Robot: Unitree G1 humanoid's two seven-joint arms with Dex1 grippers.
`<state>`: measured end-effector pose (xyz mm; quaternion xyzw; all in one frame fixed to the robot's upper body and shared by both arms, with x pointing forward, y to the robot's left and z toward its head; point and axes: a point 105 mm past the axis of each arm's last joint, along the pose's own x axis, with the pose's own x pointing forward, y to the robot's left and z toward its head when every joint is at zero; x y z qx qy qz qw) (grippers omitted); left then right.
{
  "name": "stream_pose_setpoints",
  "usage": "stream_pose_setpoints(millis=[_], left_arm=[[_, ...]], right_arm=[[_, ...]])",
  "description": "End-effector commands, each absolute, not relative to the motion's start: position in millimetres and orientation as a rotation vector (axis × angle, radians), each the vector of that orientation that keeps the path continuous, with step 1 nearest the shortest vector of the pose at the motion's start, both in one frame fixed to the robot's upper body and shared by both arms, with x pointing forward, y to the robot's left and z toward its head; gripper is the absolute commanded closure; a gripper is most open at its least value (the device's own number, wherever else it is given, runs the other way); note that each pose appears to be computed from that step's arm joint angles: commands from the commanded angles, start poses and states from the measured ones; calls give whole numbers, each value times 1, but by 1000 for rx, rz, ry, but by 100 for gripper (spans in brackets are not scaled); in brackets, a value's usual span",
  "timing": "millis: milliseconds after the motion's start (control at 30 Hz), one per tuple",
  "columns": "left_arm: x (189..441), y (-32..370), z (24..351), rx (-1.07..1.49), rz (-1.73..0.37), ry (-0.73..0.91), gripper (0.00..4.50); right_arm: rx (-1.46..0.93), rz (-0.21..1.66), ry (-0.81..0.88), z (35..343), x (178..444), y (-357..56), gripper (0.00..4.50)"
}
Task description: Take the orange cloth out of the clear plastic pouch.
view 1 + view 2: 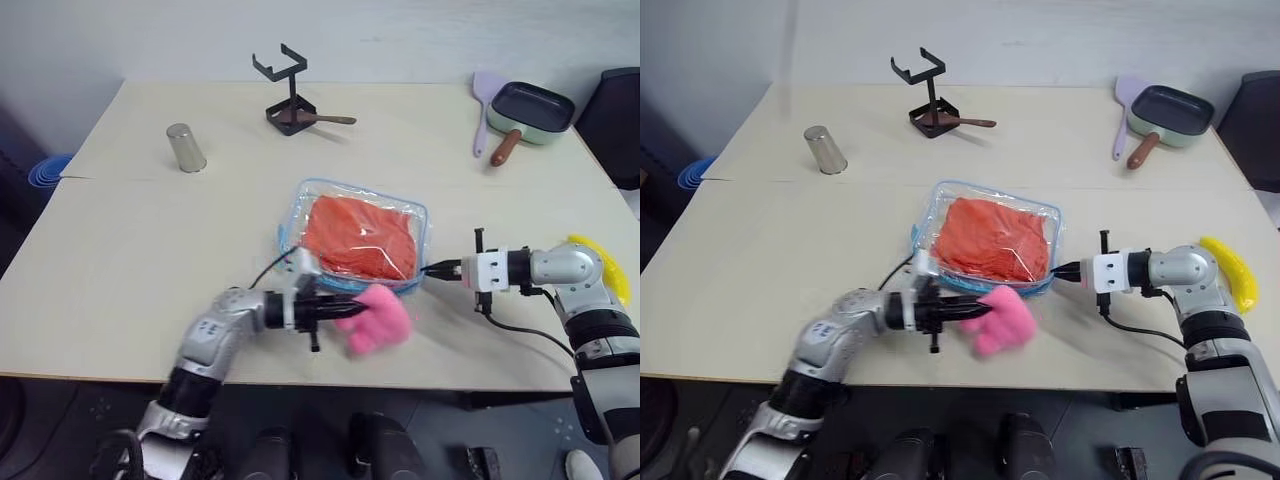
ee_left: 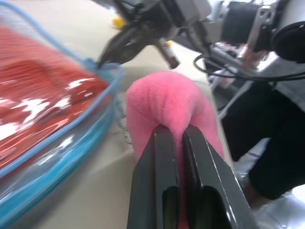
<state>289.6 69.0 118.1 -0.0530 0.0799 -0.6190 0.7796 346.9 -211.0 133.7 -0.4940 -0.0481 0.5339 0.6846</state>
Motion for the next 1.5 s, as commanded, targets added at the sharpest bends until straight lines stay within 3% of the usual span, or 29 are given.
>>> stream_pose_setpoints(millis=[33, 167, 467, 500, 567, 733, 900, 1000, 1133, 1333, 1500], left_arm=[[296, 115, 127, -68, -1230, 146, 448], [298, 168, 126, -41, -1104, 245, 448], [288, 233, 135, 41, -972, 198, 448], [289, 237, 134, 45, -945, 194, 395], [289, 241, 134, 71, -919, 179, 341], [287, 249, 162, 215, -897, 60, 189], [276, 221, 191, 569, -1115, 13, 76], [279, 188, 198, 645, -1243, -47, 75], [298, 163, 172, 787, -1348, -43, 75], [337, 119, 143, 860, -1395, -59, 75], [351, 104, 135, 874, -1388, -91, 75]], right_arm=[[-1144, 1128, -129, 151, 350, -225, 450], [-1149, 1124, -116, 152, 350, -229, 450], [-1063, 1189, -157, 147, 344, -217, 450], [-973, 1212, -155, 146, 341, -213, 450], [-863, 1251, -150, 144, 336, -210, 450], [-712, 1261, -144, 147, 316, -217, 324], [-599, 1212, -127, 167, 285, -229, 236], [-501, 1230, -100, 170, 257, -221, 138], [-443, 1235, -72, 157, 232, -199, 2], [-416, 1155, -84, 145, 221, -182, 2], [-407, 1139, -90, 141, 217, -171, 2]])
